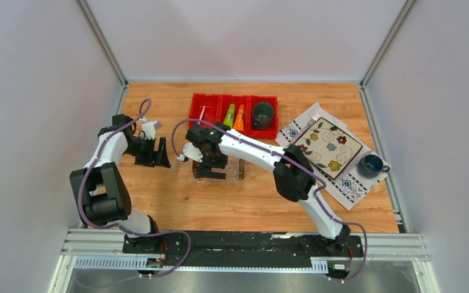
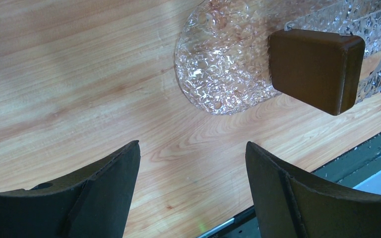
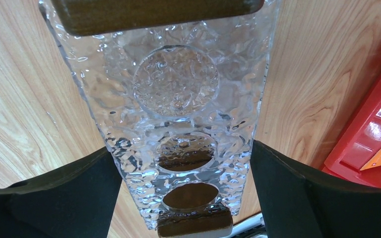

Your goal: Prepare toiletry sets of a toothbrush and toothpaste on the tray

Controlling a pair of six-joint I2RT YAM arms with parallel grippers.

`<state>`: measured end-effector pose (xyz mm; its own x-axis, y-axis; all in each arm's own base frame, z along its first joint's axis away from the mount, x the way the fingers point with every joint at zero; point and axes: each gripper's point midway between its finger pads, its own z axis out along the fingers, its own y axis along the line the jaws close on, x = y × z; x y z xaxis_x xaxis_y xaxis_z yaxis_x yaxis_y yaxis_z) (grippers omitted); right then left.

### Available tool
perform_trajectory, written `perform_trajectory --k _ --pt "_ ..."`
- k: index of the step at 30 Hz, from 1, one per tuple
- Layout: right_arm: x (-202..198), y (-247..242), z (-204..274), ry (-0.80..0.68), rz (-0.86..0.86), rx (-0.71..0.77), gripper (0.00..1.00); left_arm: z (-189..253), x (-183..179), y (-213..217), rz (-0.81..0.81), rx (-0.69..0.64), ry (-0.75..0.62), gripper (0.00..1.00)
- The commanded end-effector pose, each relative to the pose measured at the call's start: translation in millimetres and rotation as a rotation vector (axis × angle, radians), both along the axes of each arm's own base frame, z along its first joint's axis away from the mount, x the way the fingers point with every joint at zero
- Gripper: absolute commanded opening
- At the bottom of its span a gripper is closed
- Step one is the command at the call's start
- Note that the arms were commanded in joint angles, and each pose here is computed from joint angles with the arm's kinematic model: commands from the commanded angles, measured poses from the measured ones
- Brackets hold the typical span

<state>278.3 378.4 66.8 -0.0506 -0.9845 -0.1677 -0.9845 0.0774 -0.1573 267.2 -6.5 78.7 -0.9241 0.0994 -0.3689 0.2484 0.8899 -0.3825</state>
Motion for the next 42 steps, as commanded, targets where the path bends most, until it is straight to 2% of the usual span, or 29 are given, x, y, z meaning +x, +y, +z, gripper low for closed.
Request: perform_trajectory --k 1,12,20,24,28,36,42 --pt "4 5 35 -0.055 -0.004 0.058 0.99 9 0 -2 -0.021 -0.016 -0.040 0.86" --pt "1 2 62 -0.075 -0.021 0.104 1.00 18 0 -2 -0.033 -0.010 -0.068 0.86" --pt "-3 -9 110 -0.119 -0.055 0.198 1.00 29 -2 -3 -0.038 -0.005 -0.099 0.86" --pt "21 -24 140 -0.161 -0.168 0.279 1.00 34 -3 -5 -0.041 -0.010 -0.119 0.86" --pt "59 -46 158 -0.211 -0.291 0.330 0.93 40 -2 -7 -0.048 -0.011 -0.150 0.86" --pt "131 -109 148 -0.260 -0.429 0.304 0.89 47 -7 -11 -0.079 -0.016 -0.182 0.86" --pt "177 -141 126 -0.255 -0.533 0.314 0.80 46 -8 -12 -0.088 -0.020 -0.185 0.86"
